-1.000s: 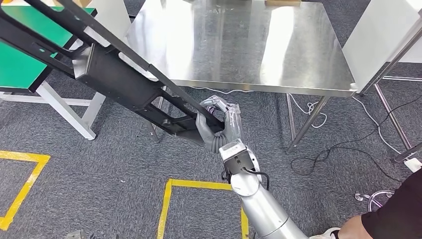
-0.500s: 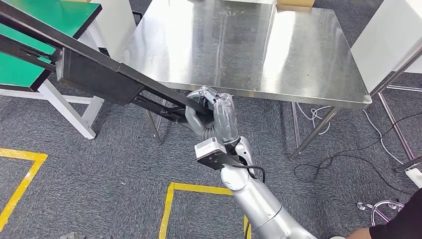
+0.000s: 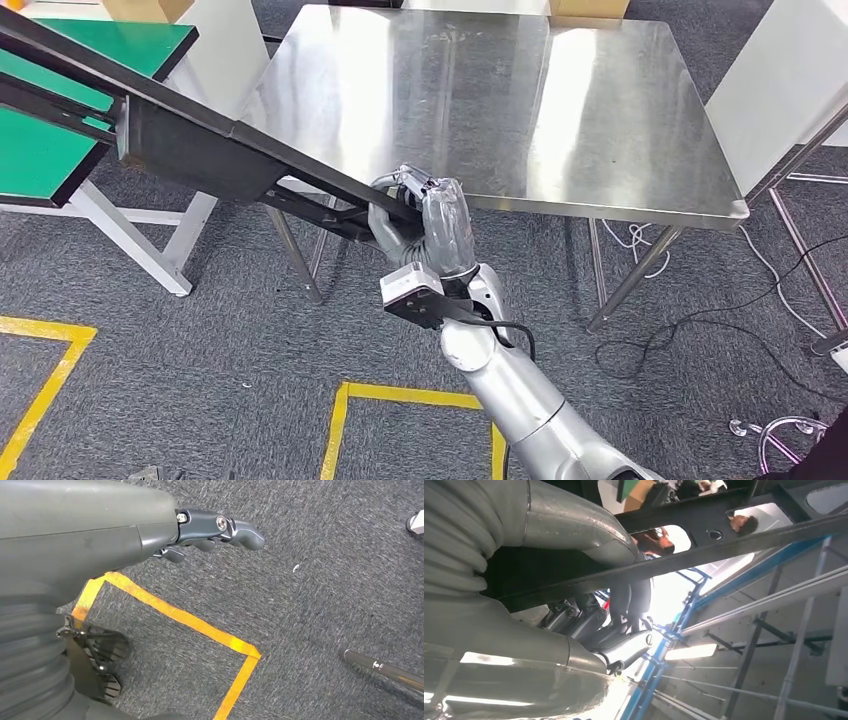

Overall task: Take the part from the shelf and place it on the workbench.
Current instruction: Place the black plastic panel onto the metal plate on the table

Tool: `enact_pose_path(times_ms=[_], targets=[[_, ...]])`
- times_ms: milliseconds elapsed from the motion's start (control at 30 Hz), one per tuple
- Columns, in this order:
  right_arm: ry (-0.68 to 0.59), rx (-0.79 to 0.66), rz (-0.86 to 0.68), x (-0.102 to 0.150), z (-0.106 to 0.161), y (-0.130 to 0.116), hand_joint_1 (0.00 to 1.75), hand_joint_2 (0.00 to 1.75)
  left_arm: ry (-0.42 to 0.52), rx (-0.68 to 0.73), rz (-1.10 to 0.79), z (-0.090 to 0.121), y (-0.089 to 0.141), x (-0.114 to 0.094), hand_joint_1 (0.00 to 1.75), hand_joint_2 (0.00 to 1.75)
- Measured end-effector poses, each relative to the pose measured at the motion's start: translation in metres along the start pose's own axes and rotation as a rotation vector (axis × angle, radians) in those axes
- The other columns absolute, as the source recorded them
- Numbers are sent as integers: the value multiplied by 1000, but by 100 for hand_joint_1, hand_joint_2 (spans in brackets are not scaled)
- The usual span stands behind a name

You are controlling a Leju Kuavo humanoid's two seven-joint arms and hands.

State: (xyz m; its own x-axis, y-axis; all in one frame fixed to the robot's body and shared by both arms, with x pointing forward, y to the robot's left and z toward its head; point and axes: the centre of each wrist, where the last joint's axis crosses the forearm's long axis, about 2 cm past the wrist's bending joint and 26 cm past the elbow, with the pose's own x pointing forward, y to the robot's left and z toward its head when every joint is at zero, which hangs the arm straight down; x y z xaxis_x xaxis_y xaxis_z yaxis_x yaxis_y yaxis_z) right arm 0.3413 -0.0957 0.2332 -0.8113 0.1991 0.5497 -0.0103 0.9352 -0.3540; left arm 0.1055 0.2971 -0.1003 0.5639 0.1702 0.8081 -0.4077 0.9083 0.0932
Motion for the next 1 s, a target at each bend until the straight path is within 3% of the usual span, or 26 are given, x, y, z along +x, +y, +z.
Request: enact_pose_path(times_ms=[1000], targets=[[31, 2, 9, -12, 10, -10, 175, 175, 21, 28, -6, 3, -28, 6, 0, 175]])
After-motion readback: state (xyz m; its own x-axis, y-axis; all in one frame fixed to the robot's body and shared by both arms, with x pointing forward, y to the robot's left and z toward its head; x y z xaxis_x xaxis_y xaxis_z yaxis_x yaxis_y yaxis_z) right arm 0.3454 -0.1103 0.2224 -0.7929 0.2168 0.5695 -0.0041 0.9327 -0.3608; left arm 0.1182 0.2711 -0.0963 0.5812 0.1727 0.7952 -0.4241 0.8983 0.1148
